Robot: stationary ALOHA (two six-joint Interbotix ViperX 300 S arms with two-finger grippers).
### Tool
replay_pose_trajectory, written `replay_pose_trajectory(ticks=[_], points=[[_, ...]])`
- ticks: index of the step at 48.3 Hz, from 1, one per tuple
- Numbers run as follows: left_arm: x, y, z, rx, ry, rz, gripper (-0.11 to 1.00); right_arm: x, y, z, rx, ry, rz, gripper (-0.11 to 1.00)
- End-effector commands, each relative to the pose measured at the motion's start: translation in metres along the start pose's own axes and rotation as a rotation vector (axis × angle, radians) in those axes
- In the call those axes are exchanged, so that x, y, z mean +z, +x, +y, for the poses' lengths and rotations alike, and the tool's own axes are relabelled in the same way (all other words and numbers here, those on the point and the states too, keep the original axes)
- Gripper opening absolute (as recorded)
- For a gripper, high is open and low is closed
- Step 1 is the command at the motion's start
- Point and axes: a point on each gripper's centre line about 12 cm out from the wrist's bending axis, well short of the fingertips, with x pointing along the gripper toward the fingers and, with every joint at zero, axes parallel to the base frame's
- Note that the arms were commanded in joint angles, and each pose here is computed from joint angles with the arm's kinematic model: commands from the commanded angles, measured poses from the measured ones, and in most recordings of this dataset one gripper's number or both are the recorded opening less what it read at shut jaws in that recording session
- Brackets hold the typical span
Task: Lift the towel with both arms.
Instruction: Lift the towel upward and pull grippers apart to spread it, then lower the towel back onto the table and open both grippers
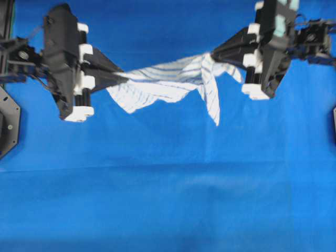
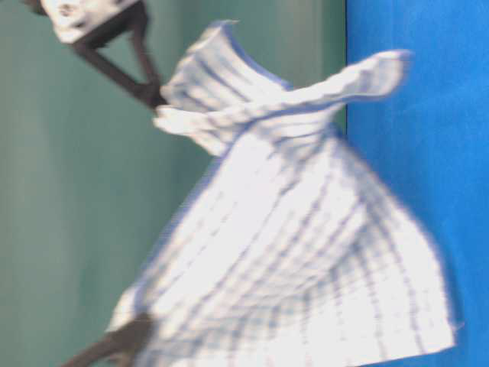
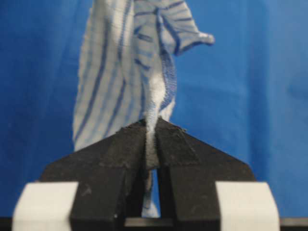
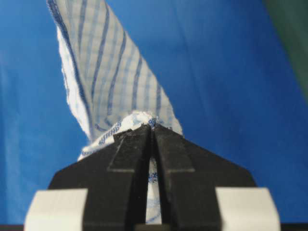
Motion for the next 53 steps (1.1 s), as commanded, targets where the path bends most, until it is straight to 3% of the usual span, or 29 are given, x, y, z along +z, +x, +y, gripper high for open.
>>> replay_pose_trajectory(ticks=[1,20,44,48,51,53], points=[[0.028,-0.016,0.0,0.0,0.001,-0.057,0.01,0.029,-0.018,-0.002,-0.009,-0.011,-0.07,0.04],[0.079,-0.051,-0.001,-0.003,0.009,-0.117,0.01,0.092,-0.061,-0.006,-0.034,-0.048,-0.171,0.04],[0.081,-0.053,-0.001,-0.003,0.004,-0.121,0.02,0.094,-0.059,-0.006,-0.036,-0.068,-0.178,0.04],[0.082,-0.053,-0.001,-0.002,0.001,-0.124,0.12,0.095,-0.059,-0.006,-0.036,-0.068,-0.183,0.05],[0.081,-0.053,-0.001,-0.003,0.001,-0.126,0.29,0.095,-0.059,-0.006,-0.036,-0.068,-0.181,0.07],[0.082,-0.054,-0.001,-0.003,0.001,-0.129,0.42,0.095,-0.059,-0.006,-0.037,-0.063,-0.183,0.16]])
